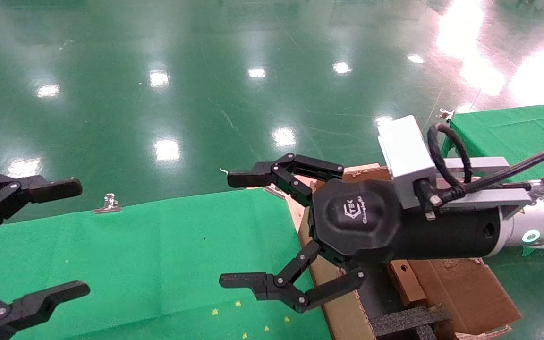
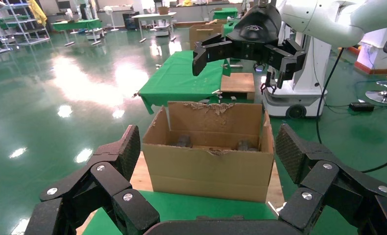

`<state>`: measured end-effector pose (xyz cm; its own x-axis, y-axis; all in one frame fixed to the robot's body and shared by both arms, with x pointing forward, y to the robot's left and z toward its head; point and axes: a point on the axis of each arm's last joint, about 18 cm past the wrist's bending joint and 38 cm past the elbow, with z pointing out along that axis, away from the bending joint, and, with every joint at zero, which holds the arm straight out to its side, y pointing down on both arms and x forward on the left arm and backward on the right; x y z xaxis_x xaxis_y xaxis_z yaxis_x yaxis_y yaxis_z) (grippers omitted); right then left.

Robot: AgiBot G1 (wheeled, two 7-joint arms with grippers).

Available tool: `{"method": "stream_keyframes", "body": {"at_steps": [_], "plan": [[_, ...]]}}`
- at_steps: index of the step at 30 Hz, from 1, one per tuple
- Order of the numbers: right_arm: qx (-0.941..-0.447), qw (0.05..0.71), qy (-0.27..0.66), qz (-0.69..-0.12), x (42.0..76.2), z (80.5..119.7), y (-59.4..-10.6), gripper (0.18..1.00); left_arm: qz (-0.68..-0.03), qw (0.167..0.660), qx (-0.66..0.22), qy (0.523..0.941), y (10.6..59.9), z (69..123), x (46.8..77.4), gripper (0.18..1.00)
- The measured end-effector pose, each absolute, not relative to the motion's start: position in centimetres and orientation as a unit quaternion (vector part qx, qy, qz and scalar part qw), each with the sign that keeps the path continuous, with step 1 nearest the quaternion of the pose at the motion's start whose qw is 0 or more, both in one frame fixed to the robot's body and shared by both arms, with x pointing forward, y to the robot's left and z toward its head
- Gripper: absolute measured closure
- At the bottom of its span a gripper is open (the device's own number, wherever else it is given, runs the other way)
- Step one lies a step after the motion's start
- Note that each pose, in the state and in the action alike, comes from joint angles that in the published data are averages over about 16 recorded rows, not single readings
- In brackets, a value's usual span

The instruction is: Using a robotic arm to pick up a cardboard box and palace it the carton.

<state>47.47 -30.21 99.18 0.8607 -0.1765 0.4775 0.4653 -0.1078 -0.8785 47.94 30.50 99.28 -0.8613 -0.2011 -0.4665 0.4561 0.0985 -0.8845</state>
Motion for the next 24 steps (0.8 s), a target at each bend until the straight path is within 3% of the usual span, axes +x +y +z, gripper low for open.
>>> {"method": "stream_keyframes", "body": {"at_steps": [24], "plan": [[-0.705,0.658,-0.101,-0.243,47.55,99.21,-30.21,0.178,-0.665,0.247,0.091,0.699,30.50,99.28,47.94,0.184]]}}
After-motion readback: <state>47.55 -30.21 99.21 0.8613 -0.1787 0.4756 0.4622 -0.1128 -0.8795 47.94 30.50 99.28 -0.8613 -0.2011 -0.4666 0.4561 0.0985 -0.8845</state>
